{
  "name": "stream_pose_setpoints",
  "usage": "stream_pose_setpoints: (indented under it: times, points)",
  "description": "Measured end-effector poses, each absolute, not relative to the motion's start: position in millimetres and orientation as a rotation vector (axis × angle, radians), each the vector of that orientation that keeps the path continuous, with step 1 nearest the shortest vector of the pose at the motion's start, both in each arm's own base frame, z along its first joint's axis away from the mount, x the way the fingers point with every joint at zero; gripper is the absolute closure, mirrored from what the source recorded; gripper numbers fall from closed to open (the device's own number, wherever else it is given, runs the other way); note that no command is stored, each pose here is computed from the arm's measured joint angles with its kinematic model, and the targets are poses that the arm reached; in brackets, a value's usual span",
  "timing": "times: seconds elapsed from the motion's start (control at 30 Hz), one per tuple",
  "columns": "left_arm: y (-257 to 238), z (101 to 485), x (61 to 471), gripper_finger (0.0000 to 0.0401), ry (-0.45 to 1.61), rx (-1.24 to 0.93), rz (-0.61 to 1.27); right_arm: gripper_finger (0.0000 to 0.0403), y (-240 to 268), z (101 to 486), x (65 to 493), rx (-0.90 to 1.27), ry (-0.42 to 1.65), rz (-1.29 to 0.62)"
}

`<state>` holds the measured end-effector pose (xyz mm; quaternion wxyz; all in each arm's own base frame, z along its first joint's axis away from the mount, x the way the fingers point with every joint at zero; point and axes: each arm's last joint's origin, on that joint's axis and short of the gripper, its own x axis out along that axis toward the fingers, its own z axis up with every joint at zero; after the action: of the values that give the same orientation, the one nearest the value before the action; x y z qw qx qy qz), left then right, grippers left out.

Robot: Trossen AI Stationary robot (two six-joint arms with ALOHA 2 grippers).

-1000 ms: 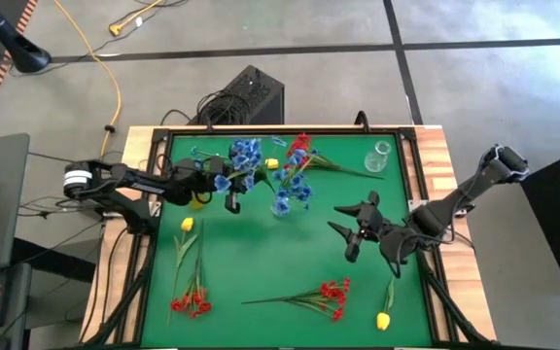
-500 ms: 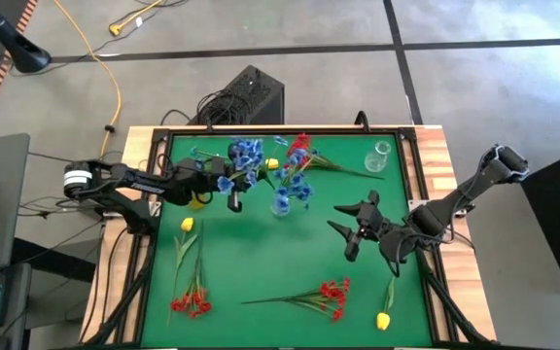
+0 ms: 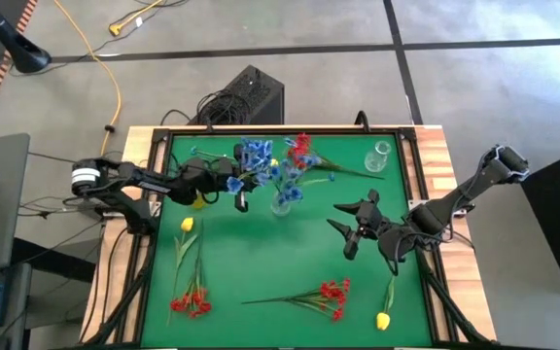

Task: Sort flowers into vase by color
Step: Put the bottom blue flowers into the bottom transparent vase

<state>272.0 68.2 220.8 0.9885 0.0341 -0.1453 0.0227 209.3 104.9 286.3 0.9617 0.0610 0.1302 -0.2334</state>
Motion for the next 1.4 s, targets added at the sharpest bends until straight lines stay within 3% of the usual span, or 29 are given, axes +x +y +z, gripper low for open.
stream_pose_setpoints:
  times: [0.53,1.4]
  points:
    - [72,218,276,0.0389,-0.255,0.036,0.021,0.0173,105,287,209,0.121,0.264,-0.466]
    - [87,246,291,0.039,-0.085,-0.024,-0.115,0.0173,105,286,209,0.111,0.273,-0.469]
